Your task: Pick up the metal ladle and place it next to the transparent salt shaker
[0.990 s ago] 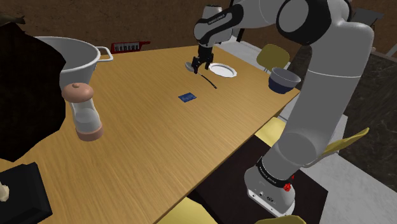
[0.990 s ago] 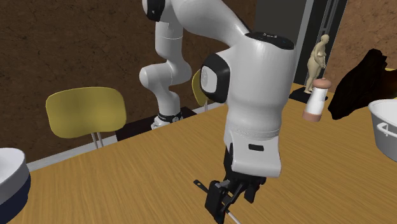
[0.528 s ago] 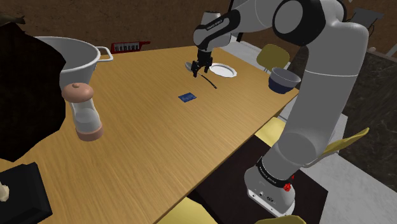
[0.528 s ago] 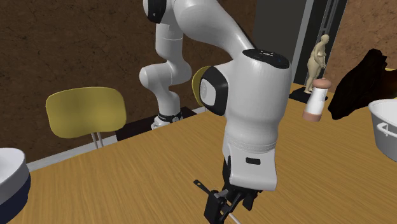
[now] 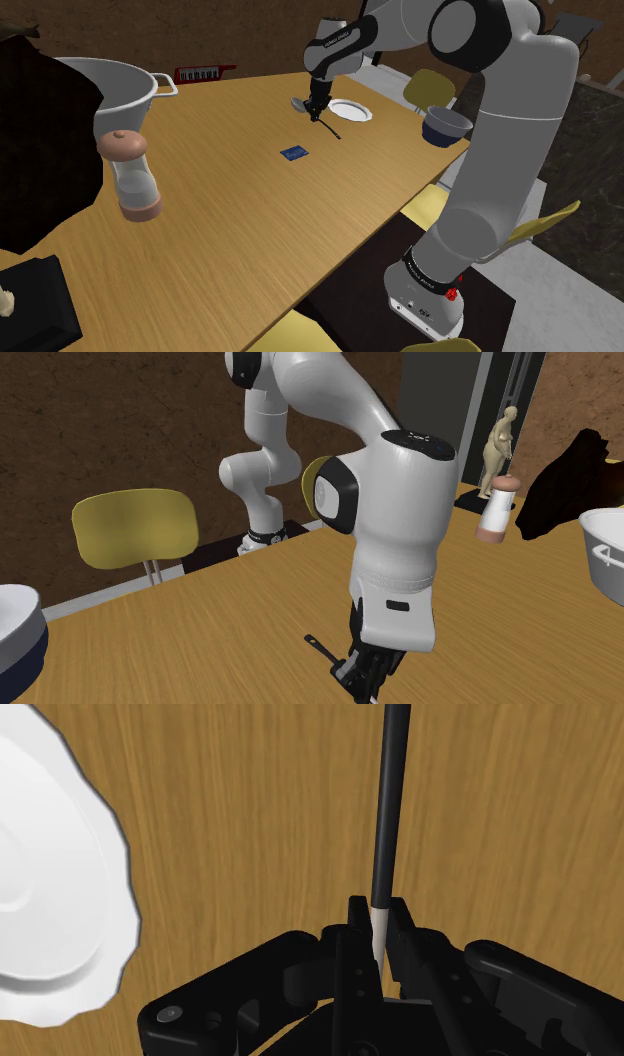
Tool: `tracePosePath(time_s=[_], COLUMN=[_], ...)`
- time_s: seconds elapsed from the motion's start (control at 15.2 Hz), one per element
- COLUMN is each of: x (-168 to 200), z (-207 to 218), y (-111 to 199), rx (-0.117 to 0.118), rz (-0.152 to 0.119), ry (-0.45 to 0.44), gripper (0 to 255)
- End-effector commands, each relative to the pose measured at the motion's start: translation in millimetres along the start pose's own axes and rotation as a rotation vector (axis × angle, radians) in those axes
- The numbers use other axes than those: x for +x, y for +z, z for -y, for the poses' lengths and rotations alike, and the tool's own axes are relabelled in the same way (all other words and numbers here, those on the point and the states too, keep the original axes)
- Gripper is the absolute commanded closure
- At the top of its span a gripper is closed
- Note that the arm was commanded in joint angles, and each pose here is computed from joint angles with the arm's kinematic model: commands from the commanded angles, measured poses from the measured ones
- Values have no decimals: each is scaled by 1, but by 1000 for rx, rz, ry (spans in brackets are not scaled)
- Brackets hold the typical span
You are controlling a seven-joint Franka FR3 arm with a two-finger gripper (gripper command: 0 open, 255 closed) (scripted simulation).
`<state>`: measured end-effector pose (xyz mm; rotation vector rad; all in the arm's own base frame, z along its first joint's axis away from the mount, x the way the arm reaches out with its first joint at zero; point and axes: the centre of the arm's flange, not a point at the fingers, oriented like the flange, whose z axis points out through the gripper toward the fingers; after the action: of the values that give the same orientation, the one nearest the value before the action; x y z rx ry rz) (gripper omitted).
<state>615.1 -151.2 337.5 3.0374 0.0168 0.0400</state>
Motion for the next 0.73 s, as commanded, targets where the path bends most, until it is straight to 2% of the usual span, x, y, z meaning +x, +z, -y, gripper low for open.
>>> tracePosePath(time_s=[0.0, 0.33, 0.66], x=[0, 0, 1], z=[0, 0, -3], y=[0, 0, -26], rx=[0, 0, 0], rz=[0, 0, 0], ry=[0, 0, 0], gripper=[255, 255, 255])
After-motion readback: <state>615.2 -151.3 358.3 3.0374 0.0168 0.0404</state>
